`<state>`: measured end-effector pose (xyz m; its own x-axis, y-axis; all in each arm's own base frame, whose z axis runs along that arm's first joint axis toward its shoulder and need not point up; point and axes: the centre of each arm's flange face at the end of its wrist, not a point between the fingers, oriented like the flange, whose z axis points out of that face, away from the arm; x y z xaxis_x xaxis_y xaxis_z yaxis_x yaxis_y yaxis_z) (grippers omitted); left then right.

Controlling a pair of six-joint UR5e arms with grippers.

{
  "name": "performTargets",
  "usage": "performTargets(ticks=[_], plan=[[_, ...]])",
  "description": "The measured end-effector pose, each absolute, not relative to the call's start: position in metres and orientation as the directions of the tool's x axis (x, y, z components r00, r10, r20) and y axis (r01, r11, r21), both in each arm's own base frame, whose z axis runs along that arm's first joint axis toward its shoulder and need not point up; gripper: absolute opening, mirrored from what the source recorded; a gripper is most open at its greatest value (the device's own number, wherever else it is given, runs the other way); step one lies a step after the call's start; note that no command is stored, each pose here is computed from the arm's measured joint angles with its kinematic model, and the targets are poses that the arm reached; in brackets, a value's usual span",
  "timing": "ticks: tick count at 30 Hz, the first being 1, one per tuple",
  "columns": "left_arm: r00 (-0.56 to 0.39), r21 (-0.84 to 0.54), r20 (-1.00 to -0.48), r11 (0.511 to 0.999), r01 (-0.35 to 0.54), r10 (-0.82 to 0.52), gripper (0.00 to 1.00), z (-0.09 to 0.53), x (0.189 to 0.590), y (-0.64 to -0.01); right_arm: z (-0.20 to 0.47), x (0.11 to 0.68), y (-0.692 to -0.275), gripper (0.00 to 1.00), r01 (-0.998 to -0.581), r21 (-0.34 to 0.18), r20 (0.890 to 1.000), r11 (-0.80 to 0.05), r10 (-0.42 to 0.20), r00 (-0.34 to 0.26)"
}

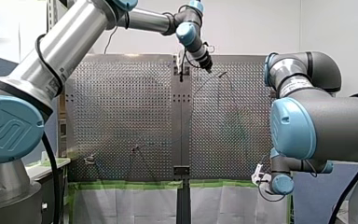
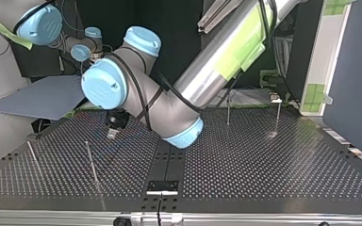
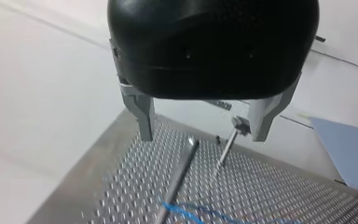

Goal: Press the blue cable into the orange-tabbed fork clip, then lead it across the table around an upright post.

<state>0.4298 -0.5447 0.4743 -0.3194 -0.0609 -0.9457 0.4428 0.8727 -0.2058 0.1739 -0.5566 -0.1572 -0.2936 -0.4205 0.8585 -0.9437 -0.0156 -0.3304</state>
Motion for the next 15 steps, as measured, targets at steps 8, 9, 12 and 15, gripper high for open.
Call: performTargets(ticks=[8,9,12,15], plan=[[-0.244,-0.162,-0.969,0.847,0.506,-0.039,1.0,0.48,0.424,-0.561,-0.157,0.175,-0.556,0.0,-0.945,-0.327,0.858,-0.02,-0.425,-0.287],[-0.232,-0.154,-0.972,0.846,0.511,-0.037,1.0,0.48,0.424,-0.562,-0.157,0.175,-0.556,0.0,-0.945,-0.326,0.858,-0.021,-0.426,-0.286],[-0.206,-0.13,-0.978,0.847,0.516,-0.025,1.0,0.481,0.426,-0.563,-0.157,0.176,-0.556,0.0,-0.946,-0.324,0.858,-0.024,-0.428,-0.283],[-0.186,-0.103,-0.983,0.85,0.516,-0.006,1.0,0.482,0.427,-0.563,-0.157,0.177,-0.555,0.0,-0.946,-0.323,0.858,-0.025,-0.429,-0.282]])
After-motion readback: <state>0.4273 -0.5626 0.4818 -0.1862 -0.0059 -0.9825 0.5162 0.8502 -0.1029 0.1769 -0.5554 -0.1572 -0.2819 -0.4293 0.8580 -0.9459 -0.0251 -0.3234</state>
